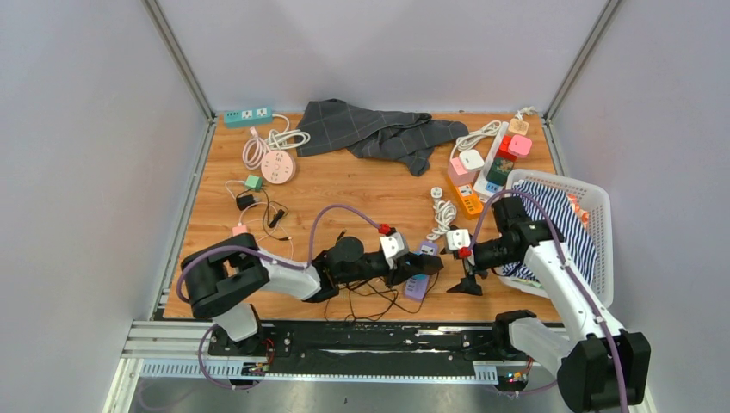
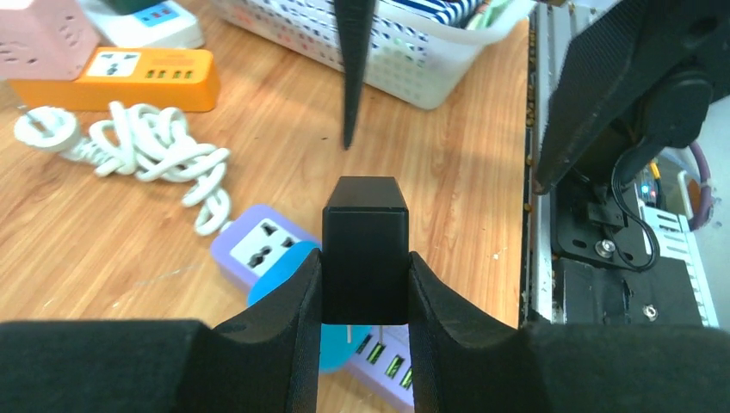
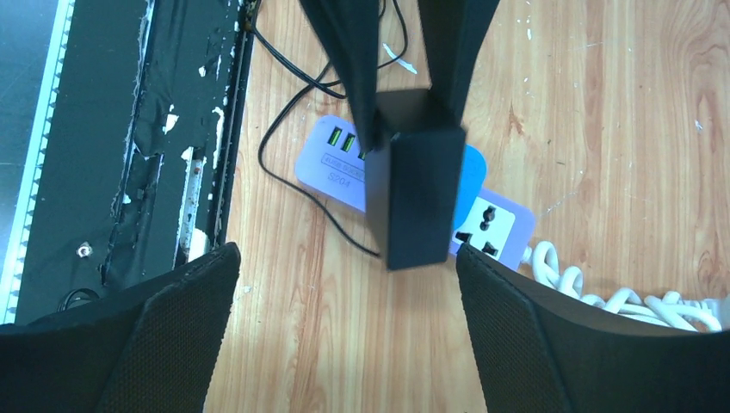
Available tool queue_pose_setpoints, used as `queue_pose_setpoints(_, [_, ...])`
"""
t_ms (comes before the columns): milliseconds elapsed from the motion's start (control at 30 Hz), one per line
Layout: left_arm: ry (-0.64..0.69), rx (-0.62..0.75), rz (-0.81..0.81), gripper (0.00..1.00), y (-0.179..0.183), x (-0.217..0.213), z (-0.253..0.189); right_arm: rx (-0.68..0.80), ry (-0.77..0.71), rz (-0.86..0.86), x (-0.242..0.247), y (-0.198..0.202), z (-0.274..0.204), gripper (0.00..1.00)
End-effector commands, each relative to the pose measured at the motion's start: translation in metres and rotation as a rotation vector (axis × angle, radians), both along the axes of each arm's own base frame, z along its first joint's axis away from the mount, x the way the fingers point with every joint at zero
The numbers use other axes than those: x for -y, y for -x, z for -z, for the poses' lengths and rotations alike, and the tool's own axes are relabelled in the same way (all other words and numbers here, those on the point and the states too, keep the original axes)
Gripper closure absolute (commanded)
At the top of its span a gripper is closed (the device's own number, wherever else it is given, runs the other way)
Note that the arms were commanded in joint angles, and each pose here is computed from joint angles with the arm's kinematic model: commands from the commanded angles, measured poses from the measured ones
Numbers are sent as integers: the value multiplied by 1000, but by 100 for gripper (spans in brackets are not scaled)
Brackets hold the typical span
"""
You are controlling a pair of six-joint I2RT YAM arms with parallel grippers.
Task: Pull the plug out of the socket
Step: Place the plug at the center of the board.
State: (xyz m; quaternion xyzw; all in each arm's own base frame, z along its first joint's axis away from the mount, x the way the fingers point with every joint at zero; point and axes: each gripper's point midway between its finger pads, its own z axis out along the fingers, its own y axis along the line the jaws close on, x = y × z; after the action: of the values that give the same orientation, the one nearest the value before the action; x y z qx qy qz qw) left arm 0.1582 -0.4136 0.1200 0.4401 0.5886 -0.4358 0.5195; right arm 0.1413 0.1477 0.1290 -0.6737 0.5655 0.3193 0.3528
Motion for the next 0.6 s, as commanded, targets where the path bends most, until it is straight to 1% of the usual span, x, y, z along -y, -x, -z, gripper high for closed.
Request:
queue_pose_setpoints(0, [38, -99, -59, 100, -13, -19, -21, 28, -9, 50, 5, -7, -11, 3])
queue_pose_setpoints(133, [44, -198, -99, 100, -30, -37, -40, 117, 4, 119, 12, -20, -12, 3])
queue_pose_setpoints(300, [115, -214, -161, 100, -45, -65, -82, 235, 18, 237, 22, -42, -17, 2])
queue_pose_setpoints(467, [182, -182, -276, 100, -65, -97, -136, 240, 40, 286, 28, -51, -15, 2])
queue_pose_setpoints(567, [234, -174, -374, 100, -86, -120, -168, 235, 52, 297, 30, -54, -12, 2])
